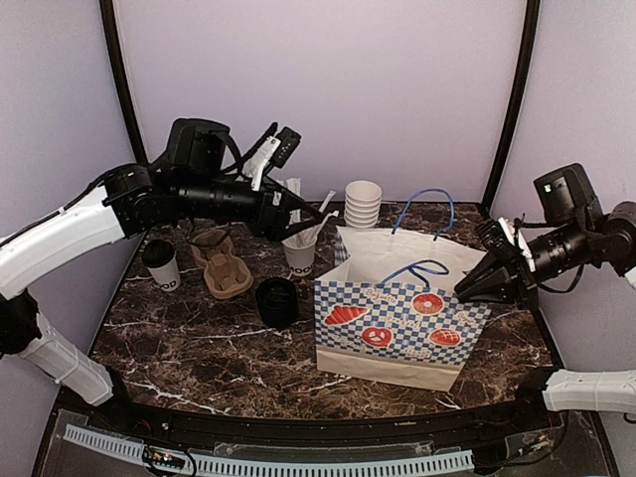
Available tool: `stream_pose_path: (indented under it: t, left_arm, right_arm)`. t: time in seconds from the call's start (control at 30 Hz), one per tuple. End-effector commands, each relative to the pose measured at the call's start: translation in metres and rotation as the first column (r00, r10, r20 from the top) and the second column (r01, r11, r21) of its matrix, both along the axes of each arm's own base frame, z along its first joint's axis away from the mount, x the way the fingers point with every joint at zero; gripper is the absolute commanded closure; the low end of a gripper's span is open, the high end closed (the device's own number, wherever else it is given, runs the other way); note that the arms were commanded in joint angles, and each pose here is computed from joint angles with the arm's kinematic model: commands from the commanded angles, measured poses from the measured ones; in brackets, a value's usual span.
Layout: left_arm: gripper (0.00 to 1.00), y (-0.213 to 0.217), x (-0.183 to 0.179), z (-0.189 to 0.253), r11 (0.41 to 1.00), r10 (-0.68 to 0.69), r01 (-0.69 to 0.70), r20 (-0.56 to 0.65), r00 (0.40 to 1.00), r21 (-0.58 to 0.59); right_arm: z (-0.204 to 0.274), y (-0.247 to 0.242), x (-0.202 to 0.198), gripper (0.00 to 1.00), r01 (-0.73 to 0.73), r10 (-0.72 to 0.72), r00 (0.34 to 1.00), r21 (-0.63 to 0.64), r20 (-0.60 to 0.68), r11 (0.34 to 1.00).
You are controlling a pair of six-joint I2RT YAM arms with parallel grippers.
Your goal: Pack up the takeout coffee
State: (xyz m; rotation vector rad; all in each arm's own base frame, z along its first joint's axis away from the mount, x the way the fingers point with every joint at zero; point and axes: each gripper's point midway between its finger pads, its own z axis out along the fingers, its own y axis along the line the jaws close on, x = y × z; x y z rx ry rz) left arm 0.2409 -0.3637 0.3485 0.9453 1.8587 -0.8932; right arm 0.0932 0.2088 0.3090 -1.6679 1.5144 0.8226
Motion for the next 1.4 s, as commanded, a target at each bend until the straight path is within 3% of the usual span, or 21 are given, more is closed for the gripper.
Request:
stream_pose_path:
  t: [0.0,0.1,0.2,0.23,0.27,0.3,0.33,0.37,0.4,0.5,0.63,1.0,1.2,1.37]
  left_arm:
    - [0.30,-0.033,0.006,0.031,0.995,-0.086,0.088,0.047,0.995,-0.040]
    - [0.29,-0.059,0.027,0.014,0.994,-0.106,0.105,0.053,0.993,0.019]
    - [0.27,-0.082,0.036,0.027,0.986,-0.165,0.163,0.092,0.982,0.021]
    - [0.27,-0.092,0.041,0.009,0.981,-0.188,0.183,0.072,0.980,0.061]
    - [0.26,-0.099,0.042,0.024,0.978,-0.207,0.204,0.102,0.973,0.043]
    - [0.26,-0.108,0.046,0.002,0.970,-0.232,0.225,0.077,0.970,0.090]
    - [0.26,-0.113,0.046,0.014,0.967,-0.250,0.243,0.104,0.963,0.077]
    - [0.26,-0.119,0.049,-0.008,0.958,-0.268,0.258,0.072,0.961,0.123]
    - [0.26,-0.122,0.050,0.002,0.956,-0.280,0.269,0.091,0.956,0.115]
    - [0.27,-0.130,0.049,-0.026,0.933,-0.329,0.316,0.053,0.943,0.170]
    - [0.30,-0.134,0.047,-0.045,0.914,-0.365,0.351,0.035,0.930,0.201]
    - [0.43,-0.144,0.033,-0.046,0.886,-0.440,0.426,0.043,0.897,0.185]
    - [0.32,-0.140,0.017,0.003,0.891,-0.453,0.437,0.176,0.874,0.123]
    - [0.29,-0.144,0.020,-0.009,0.888,-0.457,0.438,0.170,0.873,0.140]
  right_arm:
    - [0.033,0.000,0.006,0.87,0.032,-0.035,0.995,0.034,0.089,0.999]
    - [0.042,0.000,0.015,0.85,0.064,-0.067,0.991,0.034,0.113,0.997]
    - [0.047,-0.003,0.026,0.82,0.116,-0.119,0.984,0.031,0.134,0.993]
    - [0.047,-0.005,0.032,0.81,0.143,-0.145,0.979,0.026,0.144,0.989]
    - [0.047,-0.006,0.038,0.80,0.168,-0.170,0.974,0.020,0.153,0.986]
    - [0.047,-0.008,0.044,0.78,0.191,-0.191,0.968,0.017,0.160,0.981]
    - [0.046,-0.009,0.048,0.76,0.208,-0.207,0.965,0.014,0.162,0.978]
    - [0.046,-0.010,0.051,0.72,0.222,-0.222,0.962,0.013,0.161,0.975]
    - [0.046,-0.011,0.055,0.67,0.239,-0.238,0.958,0.015,0.160,0.971]
    - [0.051,-0.016,0.064,0.51,0.285,-0.287,0.946,0.030,0.151,0.958]
    - [0.062,-0.025,0.078,0.41,0.352,-0.356,0.920,0.058,0.162,0.934]
    - [0.057,-0.029,0.115,0.38,0.430,-0.434,0.895,0.057,0.107,0.901]
    - [0.055,-0.030,0.125,0.38,0.442,-0.445,0.891,0.053,0.084,0.895]
    - [0.056,-0.032,0.126,0.38,0.449,-0.453,0.888,0.058,0.075,0.891]
